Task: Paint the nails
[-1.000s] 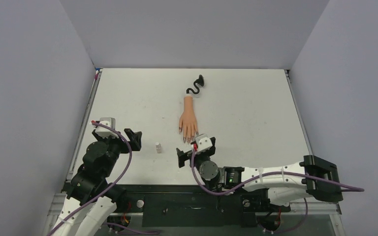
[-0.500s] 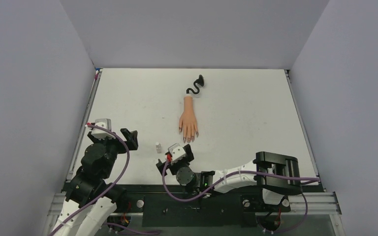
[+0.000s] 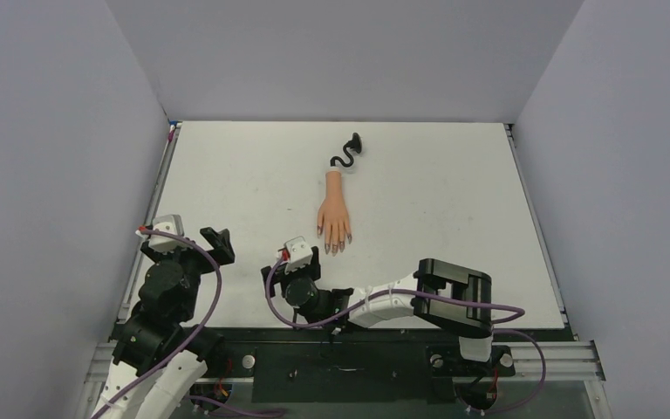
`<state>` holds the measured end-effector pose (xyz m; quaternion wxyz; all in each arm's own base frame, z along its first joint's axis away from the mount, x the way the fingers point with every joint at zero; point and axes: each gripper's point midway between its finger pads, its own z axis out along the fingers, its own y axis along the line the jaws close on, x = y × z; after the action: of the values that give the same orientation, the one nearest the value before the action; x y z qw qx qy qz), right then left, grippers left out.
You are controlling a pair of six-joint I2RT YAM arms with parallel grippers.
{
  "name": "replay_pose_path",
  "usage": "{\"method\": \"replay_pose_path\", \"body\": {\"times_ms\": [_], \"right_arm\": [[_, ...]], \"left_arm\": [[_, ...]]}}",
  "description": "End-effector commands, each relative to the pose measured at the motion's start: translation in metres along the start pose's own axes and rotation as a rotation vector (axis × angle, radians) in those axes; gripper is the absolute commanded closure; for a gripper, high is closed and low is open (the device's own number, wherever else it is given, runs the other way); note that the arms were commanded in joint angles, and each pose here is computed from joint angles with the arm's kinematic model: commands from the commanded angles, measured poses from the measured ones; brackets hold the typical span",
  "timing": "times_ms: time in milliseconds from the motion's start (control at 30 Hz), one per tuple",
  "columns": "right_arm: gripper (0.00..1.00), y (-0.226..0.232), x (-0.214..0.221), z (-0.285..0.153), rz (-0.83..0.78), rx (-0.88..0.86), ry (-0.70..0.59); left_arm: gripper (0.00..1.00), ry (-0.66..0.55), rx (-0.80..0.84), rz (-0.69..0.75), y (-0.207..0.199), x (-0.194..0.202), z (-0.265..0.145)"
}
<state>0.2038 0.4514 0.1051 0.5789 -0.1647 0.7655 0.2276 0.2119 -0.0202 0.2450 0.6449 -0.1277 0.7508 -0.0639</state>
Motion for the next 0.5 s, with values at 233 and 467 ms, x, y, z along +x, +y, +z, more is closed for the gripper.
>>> {"method": "replay_pose_path", "body": {"times_ms": [233,467], "right_arm": [[0.23,-0.002,0.028,0.027,0.084,0.123,0.063],[0.32,-0.011,0.039,0.042,0.123,0.159,0.088]], "left_arm": [[0.04,-0.024,0.011,-0.015,0.0,-0.004,-0.003],[0.04,-0.02,0.019,-0.015,-0.002,-0.003,-0.002]]}}
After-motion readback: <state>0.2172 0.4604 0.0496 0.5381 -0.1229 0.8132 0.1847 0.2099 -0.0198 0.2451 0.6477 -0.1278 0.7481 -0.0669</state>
